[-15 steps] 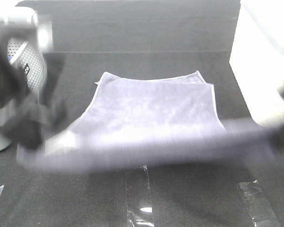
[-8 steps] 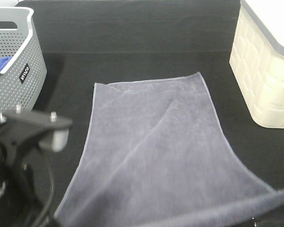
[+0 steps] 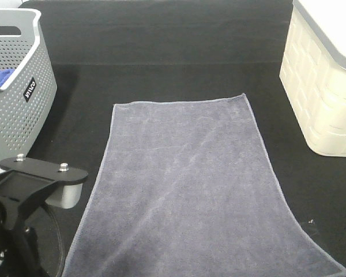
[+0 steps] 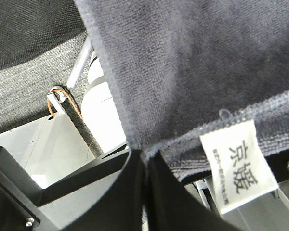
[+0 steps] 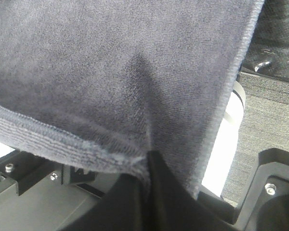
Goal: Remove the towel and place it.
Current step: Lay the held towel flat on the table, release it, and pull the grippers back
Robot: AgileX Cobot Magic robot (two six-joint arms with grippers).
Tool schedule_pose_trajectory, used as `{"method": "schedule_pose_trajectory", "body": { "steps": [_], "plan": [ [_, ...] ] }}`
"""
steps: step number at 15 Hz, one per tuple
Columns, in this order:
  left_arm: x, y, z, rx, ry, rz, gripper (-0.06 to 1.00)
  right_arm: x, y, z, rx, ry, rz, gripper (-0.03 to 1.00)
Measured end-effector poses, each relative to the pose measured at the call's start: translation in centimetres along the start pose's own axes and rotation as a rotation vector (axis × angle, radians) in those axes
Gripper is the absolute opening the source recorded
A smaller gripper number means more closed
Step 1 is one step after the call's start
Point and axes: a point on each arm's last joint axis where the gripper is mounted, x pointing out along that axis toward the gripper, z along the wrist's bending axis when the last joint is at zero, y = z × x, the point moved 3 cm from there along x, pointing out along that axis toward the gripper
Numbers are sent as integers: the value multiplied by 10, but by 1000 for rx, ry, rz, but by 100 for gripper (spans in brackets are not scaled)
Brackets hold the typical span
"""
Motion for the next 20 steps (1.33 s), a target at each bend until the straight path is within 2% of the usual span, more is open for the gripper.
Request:
{"method": "schedule_pose_trajectory", "body": {
  "steps": [1, 2, 3, 4, 5, 6, 7, 8, 12, 14, 16, 18, 19, 20],
  "plan": [
    [0, 1, 0, -7, 1, 5, 5, 0, 0, 0, 3, 0, 0, 0],
    [0, 1, 1, -17, -5, 12, 17, 0, 0, -1, 5, 9, 0, 4],
    [1, 3, 2, -22, -17, 23, 32, 0, 0, -2, 3, 18, 1, 12],
    [1, 5, 4, -24, -33, 39, 49, 0, 0, -3, 4, 26, 1, 25],
    [1, 5, 5, -24, -34, 40, 63, 0, 0, -4, 3, 35, 1, 44],
    [1, 5, 5, -24, -35, 41, 70, 0, 0, -5, 2, 38, 1, 60],
    [1, 5, 5, -24, -36, 42, 73, 0, 0, -5, 2, 40, 0, 71],
    [1, 5, 5, -23, -36, 41, 74, 0, 0, -5, 2, 40, 0, 78],
    [1, 3, 8, -10, -62, 22, 74, 0, 0, -5, 1, 41, 0, 80],
    [0, -5, 17, 20, -130, -36, 74, -1, 0, -6, -4, 51, -2, 80],
    [-4, -25, 31, -3, -167, -133, 74, -7, -10, -5, -14, 64, -31, 80],
    [-14, -52, 48, -88, -129, -239, 74, -21, -35, -1, -30, 90, -84, 78],
    [-32, -78, 57, -123, -71, -351, 74, -34, -59, 0, -49, 132, -131, 75],
    [-43, -91, 64, -126, -48, -415, 74, -42, -75, 0, -61, 158, -158, 74]
  ]
}}
